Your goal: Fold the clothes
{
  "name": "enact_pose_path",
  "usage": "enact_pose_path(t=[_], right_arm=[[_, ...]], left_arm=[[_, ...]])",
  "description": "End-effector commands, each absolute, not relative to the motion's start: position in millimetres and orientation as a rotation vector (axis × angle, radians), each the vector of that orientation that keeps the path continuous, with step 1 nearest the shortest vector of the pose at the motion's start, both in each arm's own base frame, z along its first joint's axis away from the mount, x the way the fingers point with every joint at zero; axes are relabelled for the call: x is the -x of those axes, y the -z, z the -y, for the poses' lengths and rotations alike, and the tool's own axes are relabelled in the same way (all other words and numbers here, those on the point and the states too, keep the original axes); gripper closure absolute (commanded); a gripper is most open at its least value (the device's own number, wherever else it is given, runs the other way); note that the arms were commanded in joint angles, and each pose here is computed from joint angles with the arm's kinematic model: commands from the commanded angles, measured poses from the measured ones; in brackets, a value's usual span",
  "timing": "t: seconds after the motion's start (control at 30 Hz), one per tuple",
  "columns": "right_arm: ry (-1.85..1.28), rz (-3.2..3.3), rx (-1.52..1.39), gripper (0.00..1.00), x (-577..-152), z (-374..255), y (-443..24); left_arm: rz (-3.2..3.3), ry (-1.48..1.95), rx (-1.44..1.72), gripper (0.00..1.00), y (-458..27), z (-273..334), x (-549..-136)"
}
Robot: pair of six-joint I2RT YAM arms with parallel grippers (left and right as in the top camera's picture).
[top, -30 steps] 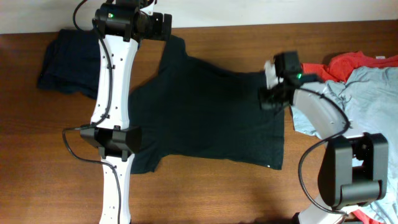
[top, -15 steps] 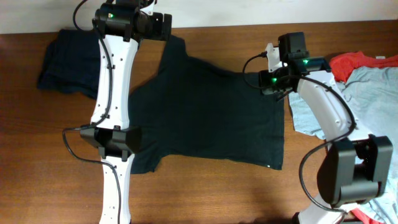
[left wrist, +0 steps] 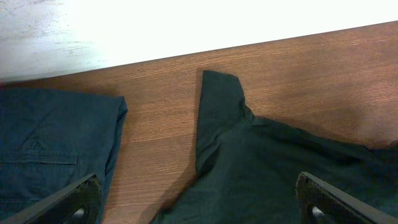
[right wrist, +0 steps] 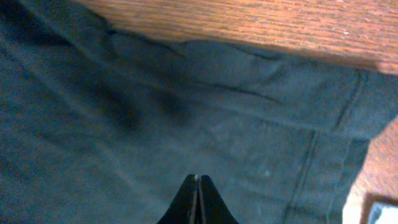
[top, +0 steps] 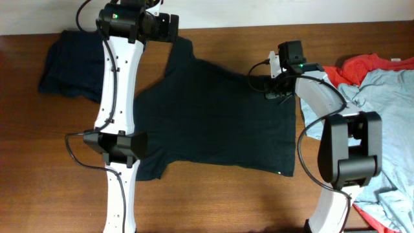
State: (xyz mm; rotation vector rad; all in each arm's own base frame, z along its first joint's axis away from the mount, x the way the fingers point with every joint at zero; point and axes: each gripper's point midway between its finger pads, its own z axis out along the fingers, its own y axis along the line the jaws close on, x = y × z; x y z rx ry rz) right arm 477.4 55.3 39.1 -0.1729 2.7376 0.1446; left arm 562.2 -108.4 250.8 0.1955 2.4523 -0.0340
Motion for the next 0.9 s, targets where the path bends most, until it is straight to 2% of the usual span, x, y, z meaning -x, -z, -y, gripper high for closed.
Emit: enact_pose_path(t=[0.0, 0.43, 0.87], right_arm=[[-0.111, -2.733, 0.138, 0.96, -486, -50, -31], [-0.118, -2.704, 0.102, 0.96, -501, -51, -9], [-0.125, -2.673, 0.078, 0.96, -508, -51, -12]], left_arm=[[-2.457, 0.049, -0.186, 0.01, -249, 111, -562], [-2.457, 0.049, -0.186, 0.01, -249, 111, -562], [-2.457, 0.049, -0.186, 0.01, -249, 111, -562]])
